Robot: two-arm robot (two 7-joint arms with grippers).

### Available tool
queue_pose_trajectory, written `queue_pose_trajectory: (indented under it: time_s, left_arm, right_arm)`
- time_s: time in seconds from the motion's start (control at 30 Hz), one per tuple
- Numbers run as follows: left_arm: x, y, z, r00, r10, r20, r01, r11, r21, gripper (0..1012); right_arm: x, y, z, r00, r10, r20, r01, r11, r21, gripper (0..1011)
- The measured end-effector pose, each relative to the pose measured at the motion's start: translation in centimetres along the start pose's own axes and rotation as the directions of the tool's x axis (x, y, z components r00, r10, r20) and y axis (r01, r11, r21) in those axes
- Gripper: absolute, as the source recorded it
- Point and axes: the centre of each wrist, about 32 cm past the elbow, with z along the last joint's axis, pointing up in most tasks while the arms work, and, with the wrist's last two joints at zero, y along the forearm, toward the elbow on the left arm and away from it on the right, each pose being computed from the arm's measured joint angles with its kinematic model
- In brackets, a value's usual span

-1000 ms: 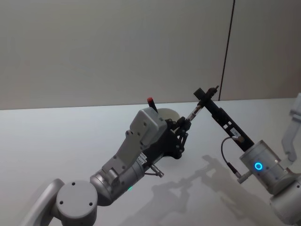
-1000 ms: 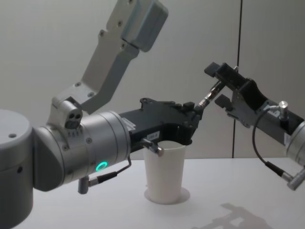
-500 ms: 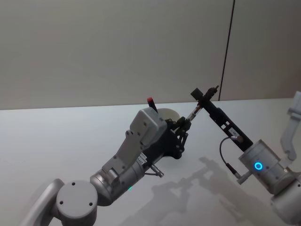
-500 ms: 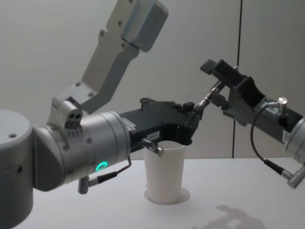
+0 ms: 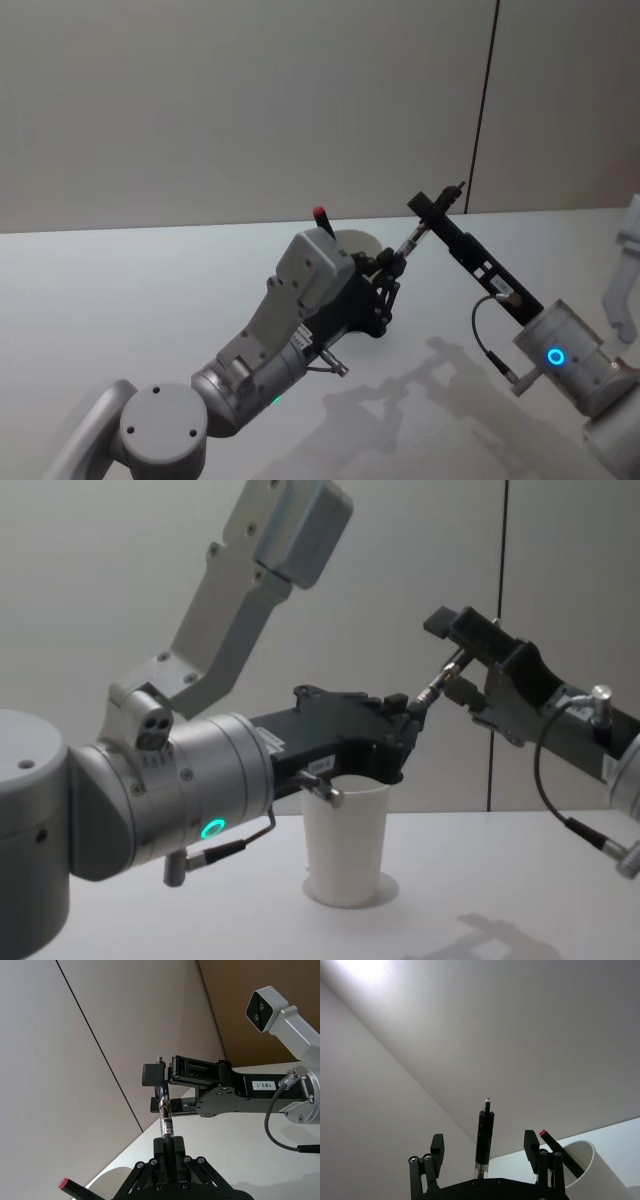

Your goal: Place the pen into the pen holder.

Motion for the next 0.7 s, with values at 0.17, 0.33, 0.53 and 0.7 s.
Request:
queue_pose_trajectory:
  time_s: [0.17,0.33,0.53,0.7]
  left_arm:
    - [0.0,0.0,0.0,1.0,0.0,0.0,0.0,1.0,0.0,126]
    - [0.0,0.0,0.0,1.0,0.0,0.0,0.0,1.0,0.0,126]
    - [0.0,0.0,0.0,1.0,0.0,0.0,0.0,1.0,0.0,126]
    - [0.0,0.0,0.0,1.0,0.0,0.0,0.0,1.0,0.0,126]
  right_arm:
    - [0.0,-0.4,0.2,1.0,-0.002,0.01,0.002,1.0,-0.001,1002]
    - [-0.1,-0.7,0.4,1.0,-0.004,0.021,0.003,1.0,0.003,1002]
    - [-0.2,-1.2,0.5,0.999,-0.004,0.032,0.003,1.0,0.012,1002]
    - [-0.3,-1.5,0.6,0.999,0.001,0.036,-0.001,1.0,0.022,972]
